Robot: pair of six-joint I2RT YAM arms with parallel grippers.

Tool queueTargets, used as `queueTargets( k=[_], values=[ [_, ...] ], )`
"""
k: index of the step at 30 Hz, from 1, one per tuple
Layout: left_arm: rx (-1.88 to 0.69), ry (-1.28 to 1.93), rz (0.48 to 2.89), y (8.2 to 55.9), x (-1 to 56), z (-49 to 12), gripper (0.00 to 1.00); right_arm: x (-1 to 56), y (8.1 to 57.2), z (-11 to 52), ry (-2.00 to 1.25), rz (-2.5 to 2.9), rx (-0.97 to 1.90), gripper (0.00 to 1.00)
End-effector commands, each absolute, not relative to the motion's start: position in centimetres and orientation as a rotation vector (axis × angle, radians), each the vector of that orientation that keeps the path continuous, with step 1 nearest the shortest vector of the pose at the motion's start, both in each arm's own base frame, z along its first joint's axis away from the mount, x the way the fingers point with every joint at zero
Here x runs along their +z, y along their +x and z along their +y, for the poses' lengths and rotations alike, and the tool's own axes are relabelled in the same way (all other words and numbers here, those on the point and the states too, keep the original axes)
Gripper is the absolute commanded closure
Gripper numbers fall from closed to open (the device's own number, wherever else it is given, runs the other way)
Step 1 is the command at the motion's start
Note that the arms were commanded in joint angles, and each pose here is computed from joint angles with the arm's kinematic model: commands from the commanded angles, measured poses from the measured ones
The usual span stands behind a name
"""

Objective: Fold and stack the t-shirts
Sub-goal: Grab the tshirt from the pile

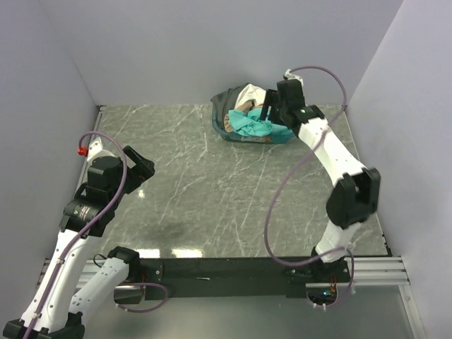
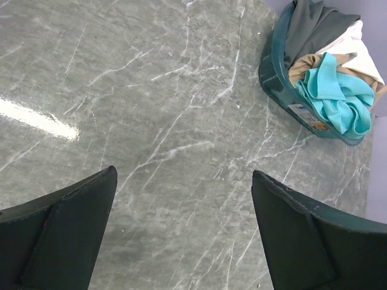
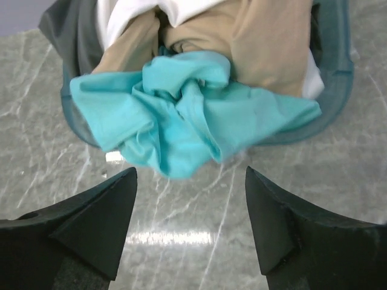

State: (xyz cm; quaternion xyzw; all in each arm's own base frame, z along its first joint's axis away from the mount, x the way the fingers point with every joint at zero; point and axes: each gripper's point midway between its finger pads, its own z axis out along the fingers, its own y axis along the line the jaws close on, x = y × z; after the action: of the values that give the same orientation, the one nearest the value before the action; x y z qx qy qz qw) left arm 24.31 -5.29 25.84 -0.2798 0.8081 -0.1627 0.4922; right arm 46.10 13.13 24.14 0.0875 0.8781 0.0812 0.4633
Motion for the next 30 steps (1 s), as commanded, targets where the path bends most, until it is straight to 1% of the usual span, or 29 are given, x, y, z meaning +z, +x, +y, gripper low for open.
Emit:
queueTargets(
  k=[1, 2, 4, 5, 12, 17, 20, 21, 23, 25, 26, 27, 29, 30],
  values=[
    [-0.377, -0.663, 1.935, 23.9, 26.5, -4.8, 0.01, 23.4, 47.6, 13.4, 0.194, 2.242, 0.166, 0.23],
    [-0.371, -0.670, 1.931, 23.8, 26.4, -4.6, 0.01, 21.3, 48.4, 14.0, 0.180, 2.287, 0.175, 0.23],
    [-0.372, -0.678, 1.924, 23.7, 26.4, -4.5, 0.01, 20.6, 49.4, 14.8, 0.172, 2.294, 0.201, 0.24],
    [-0.373, -0.674, 1.923, 23.6, 26.4, -4.5, 0.01, 19.0, 50.0, 15.0, 0.178, 2.324, 0.192, 0.25],
    [-0.386, -0.669, 1.931, 23.6, 26.1, -4.8, 0.01, 17.3, 51.7, 16.3, 0.181, 2.333, 0.237, 0.26],
    [-0.373, -0.675, 1.945, 23.6, 25.8, -4.7, 0.01, 15.1, 53.1, 16.4, 0.175, 2.353, 0.205, 0.27],
    [-0.374, -0.679, 1.943, 23.6, 25.7, -4.7, 0.01, 14.4, 54.0, 16.6, 0.164, 2.354, 0.199, 0.30],
    [-0.376, -0.678, 1.942, 23.6, 25.7, -4.7, 0.01, 14.6, 54.4, 16.7, 0.163, 2.345, 0.201, 0.32],
    [-0.375, -0.680, 1.943, 23.6, 25.7, -4.7, 0.01, 14.0, 54.6, 16.5, 0.171, 2.350, 0.183, 0.32],
    [-0.369, -0.683, 1.943, 23.6, 25.6, -4.6, 0.01, 13.9, 54.8, 16.5, 0.181, 2.344, 0.178, 0.35],
    [-0.369, -0.684, 1.941, 23.6, 25.7, -4.5, 0.01, 13.8, 54.9, 16.6, 0.186, 2.344, 0.180, 0.38],
    [-0.369, -0.686, 1.942, 23.6, 25.6, -4.5, 0.01, 13.6, 55.0, 16.6, 0.197, 2.344, 0.183, 0.51],
    [-0.368, -0.685, 1.939, 23.6, 25.7, -4.5, 0.01, 14.1, 55.0, 16.8, 0.199, 2.336, 0.195, 0.73],
    [-0.364, -0.683, 1.941, 23.6, 25.7, -4.5, 0.01, 14.8, 55.1, 17.0, 0.194, 2.323, 0.209, 0.90]
  ],
)
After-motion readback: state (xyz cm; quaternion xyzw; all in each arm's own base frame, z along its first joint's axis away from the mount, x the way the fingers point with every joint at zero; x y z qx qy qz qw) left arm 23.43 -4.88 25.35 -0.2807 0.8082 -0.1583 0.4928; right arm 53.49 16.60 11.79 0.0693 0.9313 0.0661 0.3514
